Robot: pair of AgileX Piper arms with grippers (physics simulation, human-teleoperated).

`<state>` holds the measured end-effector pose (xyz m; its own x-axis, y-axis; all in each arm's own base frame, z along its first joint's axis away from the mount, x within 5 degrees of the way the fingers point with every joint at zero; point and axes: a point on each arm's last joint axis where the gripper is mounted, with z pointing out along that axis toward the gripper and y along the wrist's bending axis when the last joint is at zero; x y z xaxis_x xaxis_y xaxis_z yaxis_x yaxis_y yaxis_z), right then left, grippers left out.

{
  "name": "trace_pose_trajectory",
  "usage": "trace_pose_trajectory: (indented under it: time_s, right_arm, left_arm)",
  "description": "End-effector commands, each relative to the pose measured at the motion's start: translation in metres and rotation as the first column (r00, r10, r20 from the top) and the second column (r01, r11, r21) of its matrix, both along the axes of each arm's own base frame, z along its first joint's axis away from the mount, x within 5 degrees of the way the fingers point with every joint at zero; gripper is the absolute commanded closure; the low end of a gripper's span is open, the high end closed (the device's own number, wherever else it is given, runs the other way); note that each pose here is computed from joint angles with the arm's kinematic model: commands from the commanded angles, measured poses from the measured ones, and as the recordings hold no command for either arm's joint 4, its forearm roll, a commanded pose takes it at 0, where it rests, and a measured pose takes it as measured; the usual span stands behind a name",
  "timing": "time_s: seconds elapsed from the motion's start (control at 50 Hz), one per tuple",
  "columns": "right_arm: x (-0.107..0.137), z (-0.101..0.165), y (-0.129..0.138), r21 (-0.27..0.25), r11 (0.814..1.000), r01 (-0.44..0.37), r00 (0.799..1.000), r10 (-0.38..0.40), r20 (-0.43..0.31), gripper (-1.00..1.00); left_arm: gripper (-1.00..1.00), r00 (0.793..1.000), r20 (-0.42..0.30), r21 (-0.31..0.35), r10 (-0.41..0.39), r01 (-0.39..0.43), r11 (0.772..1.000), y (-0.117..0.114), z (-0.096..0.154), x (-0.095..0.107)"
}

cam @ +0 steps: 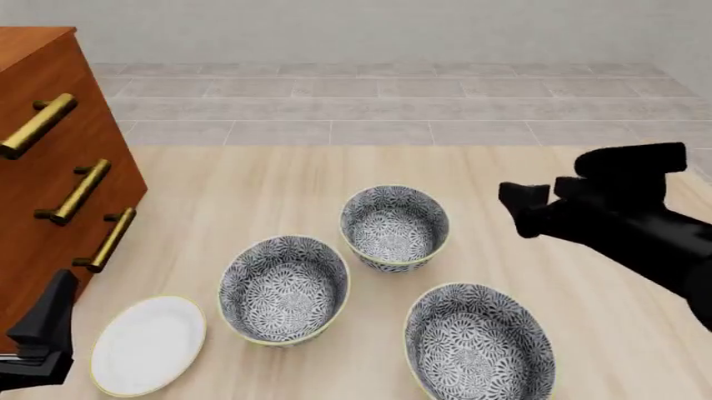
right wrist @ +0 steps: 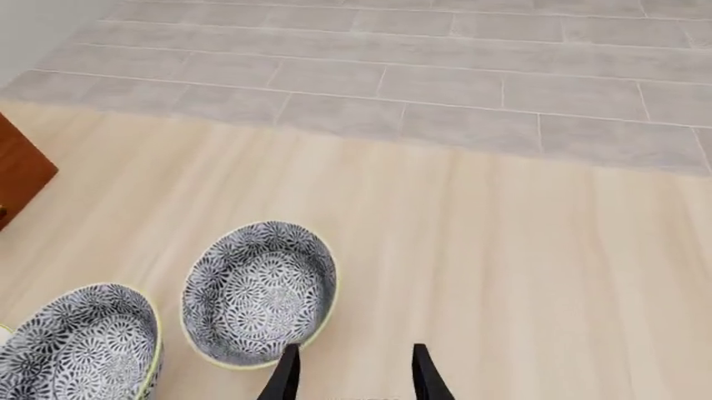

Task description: Stack the bowl at the front on the bowl in the middle.

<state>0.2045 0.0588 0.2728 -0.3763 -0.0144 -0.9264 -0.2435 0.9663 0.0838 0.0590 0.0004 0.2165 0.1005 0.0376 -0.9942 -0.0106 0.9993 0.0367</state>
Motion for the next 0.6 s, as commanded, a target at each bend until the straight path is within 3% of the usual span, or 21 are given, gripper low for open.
trace_pose_trajectory:
  time_s: [0.02,0.1,0.6]
  right_arm:
    - [0.016,0.003,0.019,0.016,0.999,-0.042,0.995,0.043,-0.091,-1.0]
    - [0.027,-0.004,0.027,0.037,0.999,-0.031,0.986,0.037,-0.163,-1.0]
    - [0.068,-0.013,0.046,0.056,0.998,-0.01,0.968,0.023,-0.252,-1.0]
  left_arm:
    - [-1.0,1.0,0.001,-0.003,0.004,-0.004,1.0,0.0,0.0,0.0]
    - [-1.0,1.0,0.0,-0.003,0.006,-0.006,1.0,0.0,0.0,0.001]
    - [-1.0,1.0,-0.007,-0.014,0.0,-0.001,1.0,0.0,0.001,0.003]
